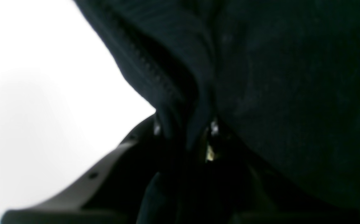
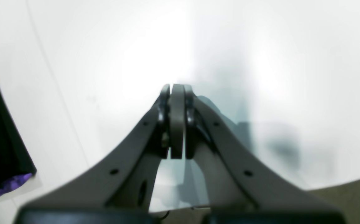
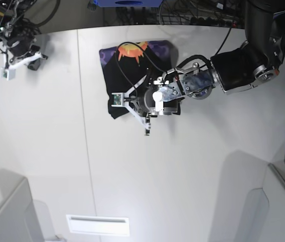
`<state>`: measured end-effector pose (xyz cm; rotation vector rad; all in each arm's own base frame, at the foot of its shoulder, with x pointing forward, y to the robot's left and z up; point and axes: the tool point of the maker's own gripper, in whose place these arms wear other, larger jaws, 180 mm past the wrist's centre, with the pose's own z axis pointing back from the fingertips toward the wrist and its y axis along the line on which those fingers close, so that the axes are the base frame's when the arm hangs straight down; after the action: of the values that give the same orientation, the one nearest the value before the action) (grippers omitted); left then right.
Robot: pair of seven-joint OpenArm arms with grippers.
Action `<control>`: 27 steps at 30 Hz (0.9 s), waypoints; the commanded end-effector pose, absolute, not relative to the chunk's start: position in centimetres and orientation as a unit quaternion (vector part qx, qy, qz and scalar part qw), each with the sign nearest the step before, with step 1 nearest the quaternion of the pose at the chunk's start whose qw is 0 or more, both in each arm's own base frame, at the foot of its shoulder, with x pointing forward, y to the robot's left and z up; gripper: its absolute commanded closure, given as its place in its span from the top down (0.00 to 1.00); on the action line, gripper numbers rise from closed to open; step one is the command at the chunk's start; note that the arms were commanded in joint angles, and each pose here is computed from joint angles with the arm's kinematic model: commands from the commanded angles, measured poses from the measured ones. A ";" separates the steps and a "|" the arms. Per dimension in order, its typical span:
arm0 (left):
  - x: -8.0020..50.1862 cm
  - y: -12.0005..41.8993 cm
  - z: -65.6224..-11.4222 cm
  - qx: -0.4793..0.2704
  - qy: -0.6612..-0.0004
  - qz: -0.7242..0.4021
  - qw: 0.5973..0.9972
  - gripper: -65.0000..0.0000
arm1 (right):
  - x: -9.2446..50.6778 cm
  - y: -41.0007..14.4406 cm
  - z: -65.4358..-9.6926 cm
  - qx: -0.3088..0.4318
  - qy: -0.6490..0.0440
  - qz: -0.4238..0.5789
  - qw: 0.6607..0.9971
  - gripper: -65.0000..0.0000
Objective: Fold the T-shirt properly
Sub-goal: 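Press and smooth the folded shirt with the left gripper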
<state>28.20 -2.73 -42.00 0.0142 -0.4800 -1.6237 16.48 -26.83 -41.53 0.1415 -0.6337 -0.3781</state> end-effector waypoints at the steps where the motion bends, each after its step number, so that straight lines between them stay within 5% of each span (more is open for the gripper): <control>1: 28.2 -2.7 -42.0 0.016 -0.212 -0.729 0.651 0.00 | 16.9 -27.1 -40.8 0.066 -0.328 -0.182 0.925 0.00; 7: 27.2 -2.8 -42.9 0.036 -0.204 -0.764 0.611 0.00 | 16.6 -26.8 -41.1 0.070 -0.324 -0.183 0.925 0.00; 25: 28.1 -3.5 -42.1 0.044 -0.215 -0.764 0.606 0.00 | 17.0 -26.6 -40.9 0.072 -0.328 -0.184 0.924 0.00; 27: 28.3 -3.5 -42.0 0.045 -0.215 -0.764 0.606 0.18 | 17.0 -26.6 -40.9 0.072 -0.328 -0.184 0.924 0.00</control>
<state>28.07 -3.58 -42.14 0.0998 -0.5048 -1.7594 16.32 -26.23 -41.85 0.1520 -0.6341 -0.3881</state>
